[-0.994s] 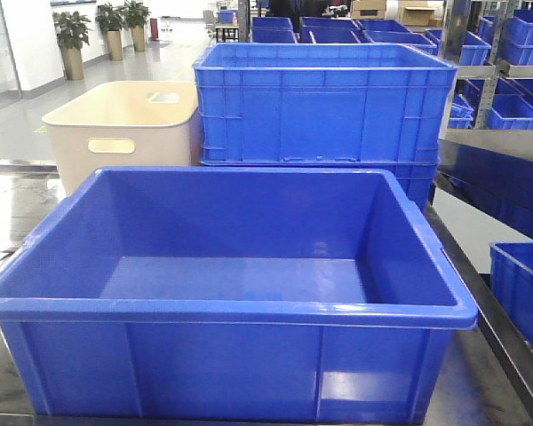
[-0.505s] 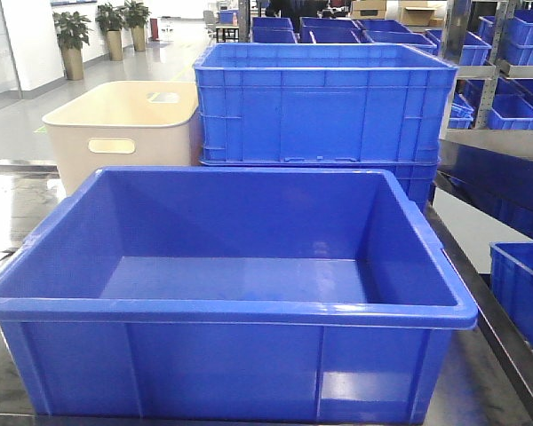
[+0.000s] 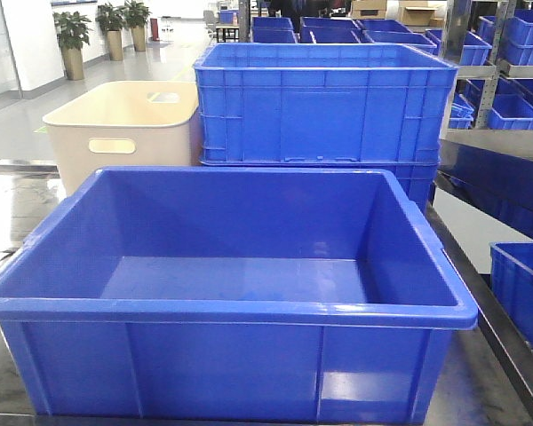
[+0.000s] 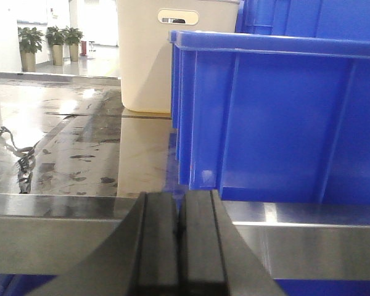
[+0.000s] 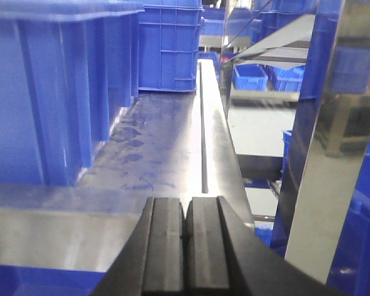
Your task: Pick red and yellow blocks into blue bin
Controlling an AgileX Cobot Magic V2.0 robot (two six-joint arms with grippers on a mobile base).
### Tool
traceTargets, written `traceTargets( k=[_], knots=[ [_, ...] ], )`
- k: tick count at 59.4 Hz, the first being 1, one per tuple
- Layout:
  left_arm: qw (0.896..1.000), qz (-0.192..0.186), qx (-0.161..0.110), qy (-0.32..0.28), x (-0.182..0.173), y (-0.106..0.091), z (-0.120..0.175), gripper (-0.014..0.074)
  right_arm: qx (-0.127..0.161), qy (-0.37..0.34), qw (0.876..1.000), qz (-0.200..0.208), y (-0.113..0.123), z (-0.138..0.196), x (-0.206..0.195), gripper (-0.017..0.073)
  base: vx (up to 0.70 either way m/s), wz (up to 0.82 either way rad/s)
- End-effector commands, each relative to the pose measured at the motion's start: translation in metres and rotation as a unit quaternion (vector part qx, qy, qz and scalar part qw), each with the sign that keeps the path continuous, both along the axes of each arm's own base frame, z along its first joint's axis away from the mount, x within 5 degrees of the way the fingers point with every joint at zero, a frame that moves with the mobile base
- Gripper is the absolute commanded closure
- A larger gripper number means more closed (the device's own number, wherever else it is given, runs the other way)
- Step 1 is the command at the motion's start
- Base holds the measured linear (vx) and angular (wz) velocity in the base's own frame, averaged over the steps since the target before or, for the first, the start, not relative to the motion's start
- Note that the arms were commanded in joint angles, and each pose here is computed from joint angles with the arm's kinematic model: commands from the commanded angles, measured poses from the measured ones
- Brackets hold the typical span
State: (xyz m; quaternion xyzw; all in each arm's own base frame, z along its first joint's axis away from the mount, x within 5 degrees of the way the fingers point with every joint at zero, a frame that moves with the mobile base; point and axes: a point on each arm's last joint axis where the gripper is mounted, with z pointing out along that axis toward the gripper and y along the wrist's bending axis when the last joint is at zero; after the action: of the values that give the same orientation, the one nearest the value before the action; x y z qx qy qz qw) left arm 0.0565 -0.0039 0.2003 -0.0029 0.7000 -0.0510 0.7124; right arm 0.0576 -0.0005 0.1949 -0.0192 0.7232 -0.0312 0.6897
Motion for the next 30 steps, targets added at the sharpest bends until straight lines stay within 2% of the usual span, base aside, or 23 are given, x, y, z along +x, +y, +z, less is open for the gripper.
traceTargets(
  k=[1,30],
  knots=[
    [0.998,0.002,-0.008,-0.056,-0.0028,0.0005,0.014,0.0559,-0.013,-0.075,0.997,-0.006,-0.0013,0.009,-0.0016,0.0569,0.0,0.0],
    [0.998,0.002,-0.008,-0.056,-0.0028,0.0005,0.014,0.0559,-0.009,-0.088,0.996,-0.003,-0.001,0.0121,-0.002,0.0569,0.0,0.0]
  ],
)
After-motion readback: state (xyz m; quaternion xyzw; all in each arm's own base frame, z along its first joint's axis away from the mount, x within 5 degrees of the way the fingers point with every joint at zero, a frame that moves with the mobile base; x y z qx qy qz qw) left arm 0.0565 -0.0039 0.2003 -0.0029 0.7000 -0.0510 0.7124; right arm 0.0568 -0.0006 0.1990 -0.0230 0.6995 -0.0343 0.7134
